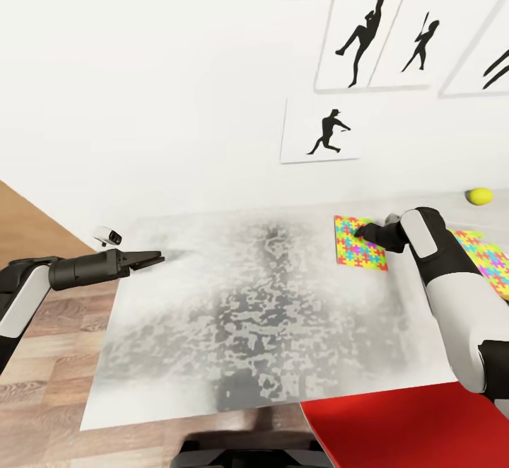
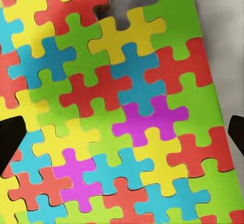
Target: Put all the toys in the child's room - the three board games (two on the bed and one on the table), the two jigsaw puzzles on the table, and the tennis ball on the table - inside the toy box on the table in the child's room.
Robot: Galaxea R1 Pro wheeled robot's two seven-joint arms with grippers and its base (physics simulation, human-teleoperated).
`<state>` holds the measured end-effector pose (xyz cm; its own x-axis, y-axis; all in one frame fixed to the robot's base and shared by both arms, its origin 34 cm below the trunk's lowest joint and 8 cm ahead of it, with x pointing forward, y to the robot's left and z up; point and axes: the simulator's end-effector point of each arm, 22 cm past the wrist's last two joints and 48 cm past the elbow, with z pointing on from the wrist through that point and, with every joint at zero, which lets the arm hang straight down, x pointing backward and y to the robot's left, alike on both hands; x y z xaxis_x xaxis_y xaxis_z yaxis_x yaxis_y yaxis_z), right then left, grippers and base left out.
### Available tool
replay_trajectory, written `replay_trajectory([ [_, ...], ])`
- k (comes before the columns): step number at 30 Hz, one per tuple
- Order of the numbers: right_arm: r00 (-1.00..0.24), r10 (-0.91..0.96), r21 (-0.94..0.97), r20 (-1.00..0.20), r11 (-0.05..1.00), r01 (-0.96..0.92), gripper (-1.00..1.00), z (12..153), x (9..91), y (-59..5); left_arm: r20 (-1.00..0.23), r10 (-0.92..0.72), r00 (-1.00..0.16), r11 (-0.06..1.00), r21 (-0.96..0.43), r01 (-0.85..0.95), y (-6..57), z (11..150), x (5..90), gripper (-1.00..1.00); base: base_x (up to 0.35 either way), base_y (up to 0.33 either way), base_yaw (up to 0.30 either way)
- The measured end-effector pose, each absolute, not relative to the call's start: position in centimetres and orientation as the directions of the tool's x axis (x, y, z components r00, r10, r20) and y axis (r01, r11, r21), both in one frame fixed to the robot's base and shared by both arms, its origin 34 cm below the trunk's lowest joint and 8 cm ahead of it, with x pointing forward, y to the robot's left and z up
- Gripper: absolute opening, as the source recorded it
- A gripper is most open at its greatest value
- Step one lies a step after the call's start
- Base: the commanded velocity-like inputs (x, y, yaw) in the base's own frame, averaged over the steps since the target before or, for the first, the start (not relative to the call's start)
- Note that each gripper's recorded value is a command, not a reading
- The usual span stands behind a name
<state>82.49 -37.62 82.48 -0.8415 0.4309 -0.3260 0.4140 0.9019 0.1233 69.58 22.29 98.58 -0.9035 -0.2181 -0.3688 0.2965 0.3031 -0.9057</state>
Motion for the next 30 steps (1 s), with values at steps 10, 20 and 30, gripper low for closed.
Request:
replay_trajectory([
  [10, -0.842, 0.431, 0.125, -0.325, 0.902, 0.413, 1.00, 82.42, 82.50, -37.44, -0.368, -0.218, -0.904, 0.303, -0.906, 0.295, 22.24, 98.54, 69.56, 1.00, 0.007, 0.059, 0.000],
  [20, -0.844, 0.429, 0.129, -0.322, 0.903, 0.409, 1.00, 82.34, 82.53, -37.00, -0.368, -0.217, -0.904, 0.304, -0.905, 0.296, 22.25, 98.52, 69.57, 1.00, 0.000, 0.109, 0.000],
  [30, -0.844, 0.427, 0.128, -0.325, 0.904, 0.408, 1.00, 82.42, 82.59, -36.99, -0.366, -0.217, -0.905, 0.303, -0.906, 0.294, 22.27, 98.53, 69.54, 1.00, -0.014, 0.017, 0.000],
])
